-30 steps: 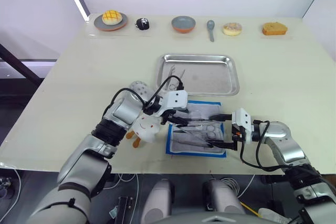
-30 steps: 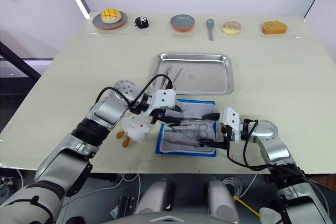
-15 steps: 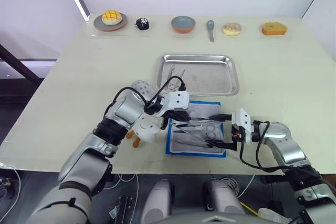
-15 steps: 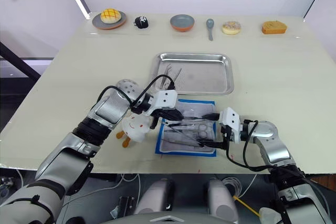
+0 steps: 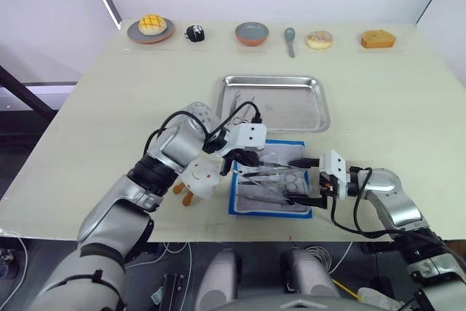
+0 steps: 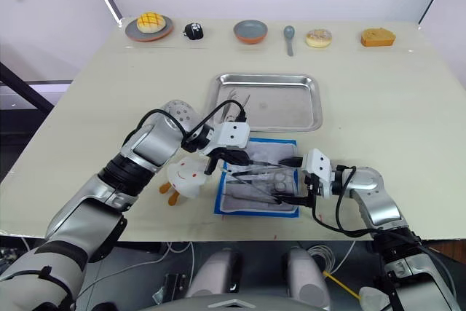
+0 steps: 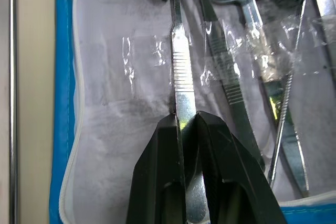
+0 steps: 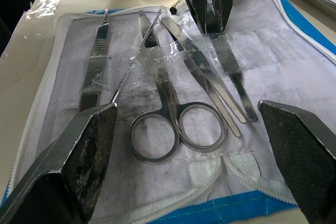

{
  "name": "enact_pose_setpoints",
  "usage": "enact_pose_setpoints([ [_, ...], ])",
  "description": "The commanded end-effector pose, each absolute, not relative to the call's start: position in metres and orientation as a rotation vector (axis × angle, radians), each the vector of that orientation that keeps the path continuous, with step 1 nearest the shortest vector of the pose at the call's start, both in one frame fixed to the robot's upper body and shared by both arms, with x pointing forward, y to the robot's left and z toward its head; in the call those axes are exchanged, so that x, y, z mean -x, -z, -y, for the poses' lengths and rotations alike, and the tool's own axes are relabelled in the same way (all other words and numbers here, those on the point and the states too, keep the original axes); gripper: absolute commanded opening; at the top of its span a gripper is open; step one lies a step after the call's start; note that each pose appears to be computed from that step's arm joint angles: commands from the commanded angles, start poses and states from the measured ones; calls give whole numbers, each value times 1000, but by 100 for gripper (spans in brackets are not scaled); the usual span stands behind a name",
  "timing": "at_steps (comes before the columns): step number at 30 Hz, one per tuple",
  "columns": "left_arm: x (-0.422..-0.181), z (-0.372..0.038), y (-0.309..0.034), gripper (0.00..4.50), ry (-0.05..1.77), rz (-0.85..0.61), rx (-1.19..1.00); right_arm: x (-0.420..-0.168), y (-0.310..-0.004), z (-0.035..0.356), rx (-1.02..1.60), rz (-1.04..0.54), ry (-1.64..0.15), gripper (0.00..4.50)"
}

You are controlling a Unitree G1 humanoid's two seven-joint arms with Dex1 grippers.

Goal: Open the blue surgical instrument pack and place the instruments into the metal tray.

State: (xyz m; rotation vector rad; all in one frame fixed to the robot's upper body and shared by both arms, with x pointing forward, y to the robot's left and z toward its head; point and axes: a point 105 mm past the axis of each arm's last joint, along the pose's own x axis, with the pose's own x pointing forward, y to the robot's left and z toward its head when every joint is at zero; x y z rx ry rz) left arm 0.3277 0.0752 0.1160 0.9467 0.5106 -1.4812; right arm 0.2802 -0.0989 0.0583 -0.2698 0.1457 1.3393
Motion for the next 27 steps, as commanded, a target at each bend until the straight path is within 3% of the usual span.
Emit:
enact_pose_setpoints([
  [1, -328, -74, -130, 8, 1483, -483, -1006, -271, -24, 102, 246, -310, -1334, 450],
  [13, -332, -91, -140, 8, 1449, -499, -1065, -271, -16, 98, 259, -334, -1336, 450],
  [27, -326, -157, -171, 8, 1306, -467, -1031, -274, -17, 98, 254, -331, -1350, 450],
])
